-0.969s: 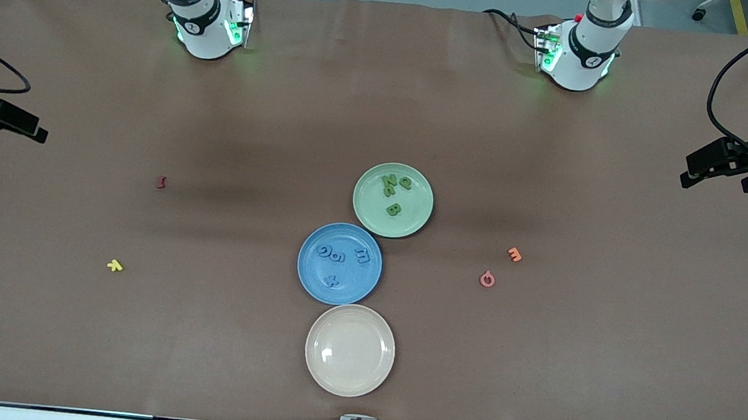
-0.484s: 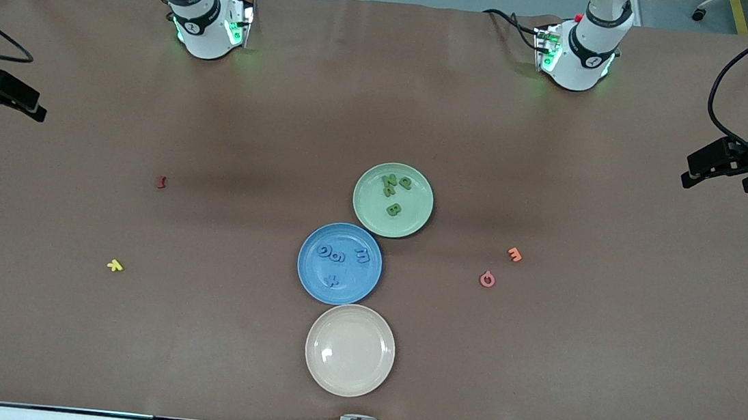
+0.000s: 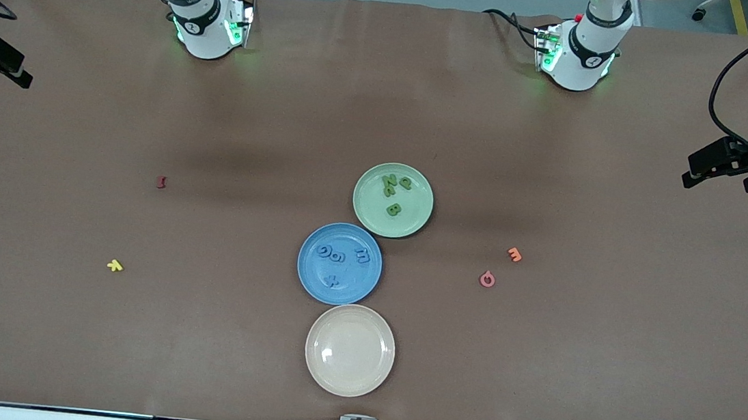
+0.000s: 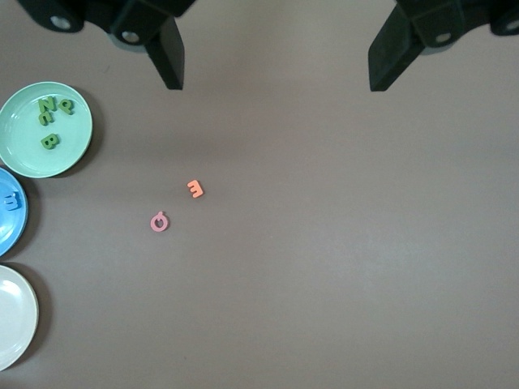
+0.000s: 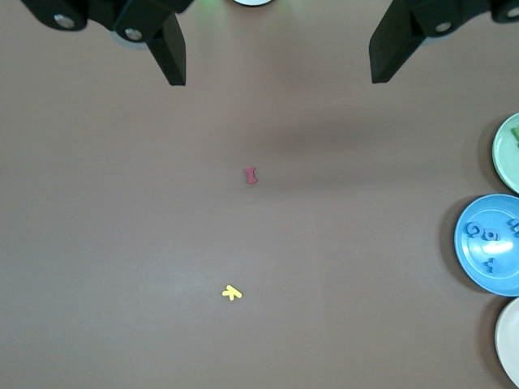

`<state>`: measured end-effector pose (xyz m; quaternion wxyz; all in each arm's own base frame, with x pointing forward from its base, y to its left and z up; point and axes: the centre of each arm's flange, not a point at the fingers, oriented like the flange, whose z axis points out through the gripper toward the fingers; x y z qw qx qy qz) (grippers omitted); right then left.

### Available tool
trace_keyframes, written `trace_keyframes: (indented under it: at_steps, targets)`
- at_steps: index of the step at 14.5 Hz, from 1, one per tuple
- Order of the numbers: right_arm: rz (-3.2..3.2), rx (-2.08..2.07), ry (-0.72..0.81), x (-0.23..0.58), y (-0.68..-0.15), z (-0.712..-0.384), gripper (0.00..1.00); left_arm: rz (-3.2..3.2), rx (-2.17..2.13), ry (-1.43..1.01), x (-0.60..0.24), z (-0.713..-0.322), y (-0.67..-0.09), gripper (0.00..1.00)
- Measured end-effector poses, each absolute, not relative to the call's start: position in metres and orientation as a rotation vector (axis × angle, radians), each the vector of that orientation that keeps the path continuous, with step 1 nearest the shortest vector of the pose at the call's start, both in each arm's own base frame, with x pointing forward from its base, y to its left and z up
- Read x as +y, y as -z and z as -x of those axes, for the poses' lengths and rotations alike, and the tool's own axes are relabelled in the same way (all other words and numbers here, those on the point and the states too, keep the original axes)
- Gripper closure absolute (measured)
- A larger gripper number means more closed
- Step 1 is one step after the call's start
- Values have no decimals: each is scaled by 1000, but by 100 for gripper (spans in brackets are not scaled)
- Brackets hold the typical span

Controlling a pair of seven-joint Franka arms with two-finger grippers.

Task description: Sort letters by color into matching plates

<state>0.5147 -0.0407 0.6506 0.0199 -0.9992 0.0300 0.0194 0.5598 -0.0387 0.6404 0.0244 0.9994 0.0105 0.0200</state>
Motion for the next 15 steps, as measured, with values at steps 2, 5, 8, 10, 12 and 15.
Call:
trace_keyframes:
  at_steps: [2,5,8,10,12,15]
  targets:
    - [3100,89,-71,-39,-645,-516,0,-3092,33,-65,-39,-560,-641,0]
    - [3100,87,-75,-39,-644,-515,0,-3092,33,-66,-39,-560,-642,0]
    - [3100,71,-81,-39,-644,-515,0,-3092,33,-66,-39,-560,-642,0]
    - [3102,45,-79,-40,-644,-515,0,-3092,33,-67,-39,-560,-642,0]
    - [3108,16,-79,-41,-644,-515,0,-3092,32,-67,-39,-560,-642,0]
    - [3121,1,-78,-43,-644,-515,0,-3092,32,-67,-39,-560,-642,0]
